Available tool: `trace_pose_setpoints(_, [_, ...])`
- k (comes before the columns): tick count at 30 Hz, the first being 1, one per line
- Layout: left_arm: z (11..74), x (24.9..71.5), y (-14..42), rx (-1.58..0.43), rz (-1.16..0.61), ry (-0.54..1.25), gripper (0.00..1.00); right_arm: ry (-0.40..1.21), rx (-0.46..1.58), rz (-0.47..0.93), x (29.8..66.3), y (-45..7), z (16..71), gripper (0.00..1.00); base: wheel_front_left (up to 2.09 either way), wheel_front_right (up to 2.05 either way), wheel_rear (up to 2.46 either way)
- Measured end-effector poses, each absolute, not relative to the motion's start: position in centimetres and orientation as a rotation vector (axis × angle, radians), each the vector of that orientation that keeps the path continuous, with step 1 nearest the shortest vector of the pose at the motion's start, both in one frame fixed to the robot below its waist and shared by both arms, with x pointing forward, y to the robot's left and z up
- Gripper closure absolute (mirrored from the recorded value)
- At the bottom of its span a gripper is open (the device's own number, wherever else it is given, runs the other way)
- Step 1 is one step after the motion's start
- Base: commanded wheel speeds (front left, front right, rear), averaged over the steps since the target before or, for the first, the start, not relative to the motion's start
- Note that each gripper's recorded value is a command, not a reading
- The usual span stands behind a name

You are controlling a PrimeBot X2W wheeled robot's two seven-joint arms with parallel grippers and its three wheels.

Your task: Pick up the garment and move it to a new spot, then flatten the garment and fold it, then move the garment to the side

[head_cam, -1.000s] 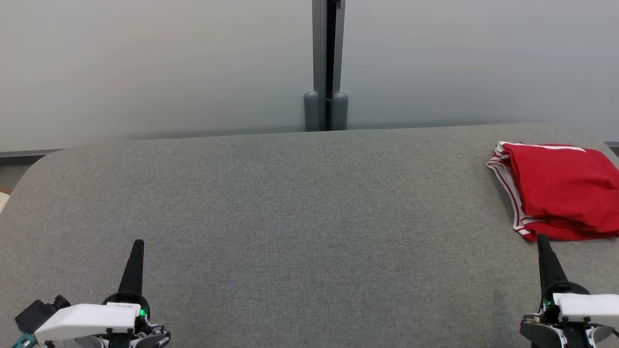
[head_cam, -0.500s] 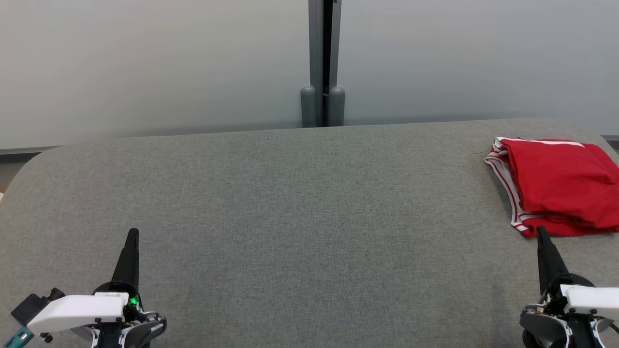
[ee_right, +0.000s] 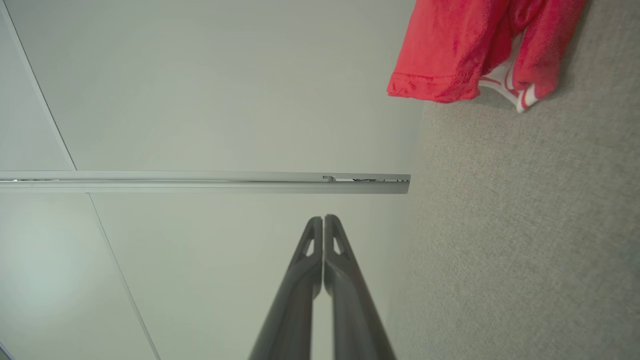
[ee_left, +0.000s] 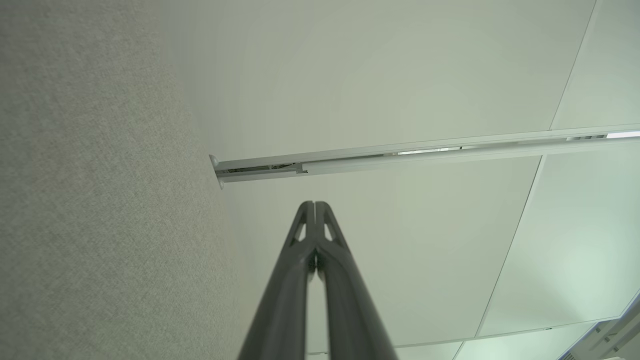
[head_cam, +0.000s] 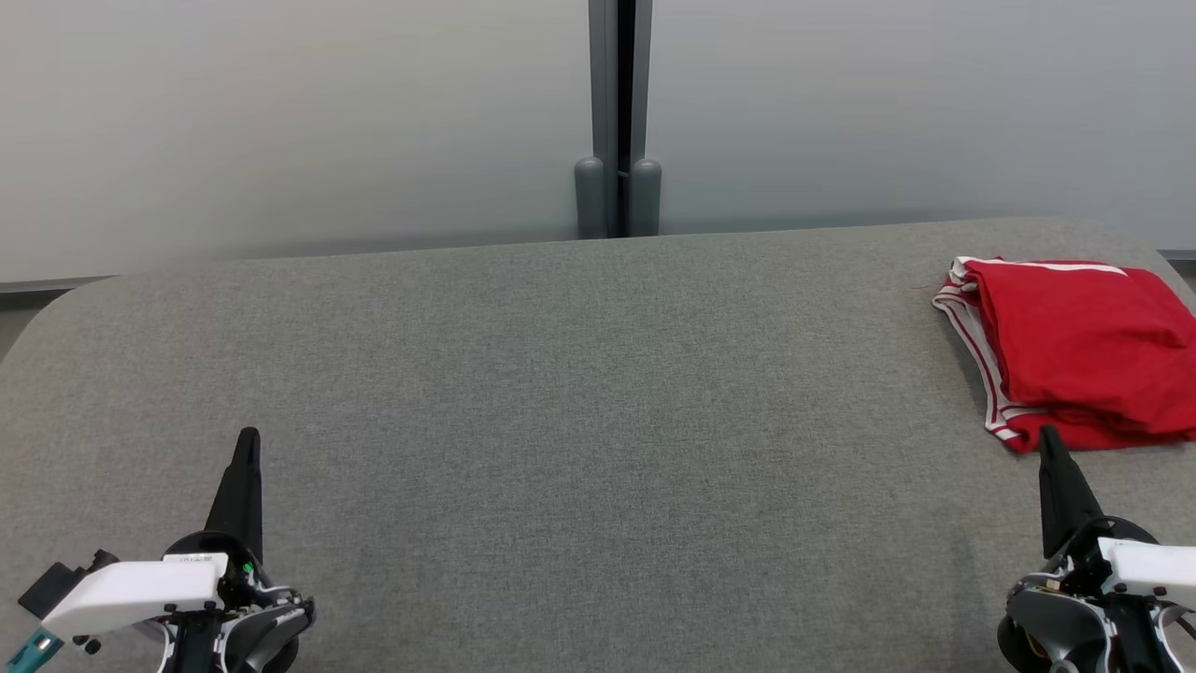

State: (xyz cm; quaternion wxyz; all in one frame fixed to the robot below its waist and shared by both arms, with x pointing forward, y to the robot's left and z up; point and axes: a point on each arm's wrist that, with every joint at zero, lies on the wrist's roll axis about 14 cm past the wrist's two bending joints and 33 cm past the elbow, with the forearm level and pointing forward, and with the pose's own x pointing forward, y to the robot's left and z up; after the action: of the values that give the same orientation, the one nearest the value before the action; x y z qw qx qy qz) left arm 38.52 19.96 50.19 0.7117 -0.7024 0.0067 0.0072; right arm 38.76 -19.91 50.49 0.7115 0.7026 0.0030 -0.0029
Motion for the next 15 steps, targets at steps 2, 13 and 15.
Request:
trace_pose_setpoints(2, [50.3, 38.68, 19.93, -1.569, 0.011, 0.014, 1.0, 0.007, 1.571, -0.007, 38.77, -19.95, 50.43, 1.0, 0.0, 0.0, 0.0])
trace_pose_setpoints(13, [50.45, 38.77, 19.95, -1.574, 0.007, 0.008, 1.0, 0.007, 1.575, -0.007, 38.77, -19.97, 50.45, 1.0, 0.0, 0.0, 0.0])
trace_pose_setpoints(15, [50.45, 38.77, 19.95, -1.574, 0.007, 0.009, 1.0, 0.006, 1.575, -0.007, 38.78, -19.98, 50.46, 1.0, 0.0, 0.0, 0.0])
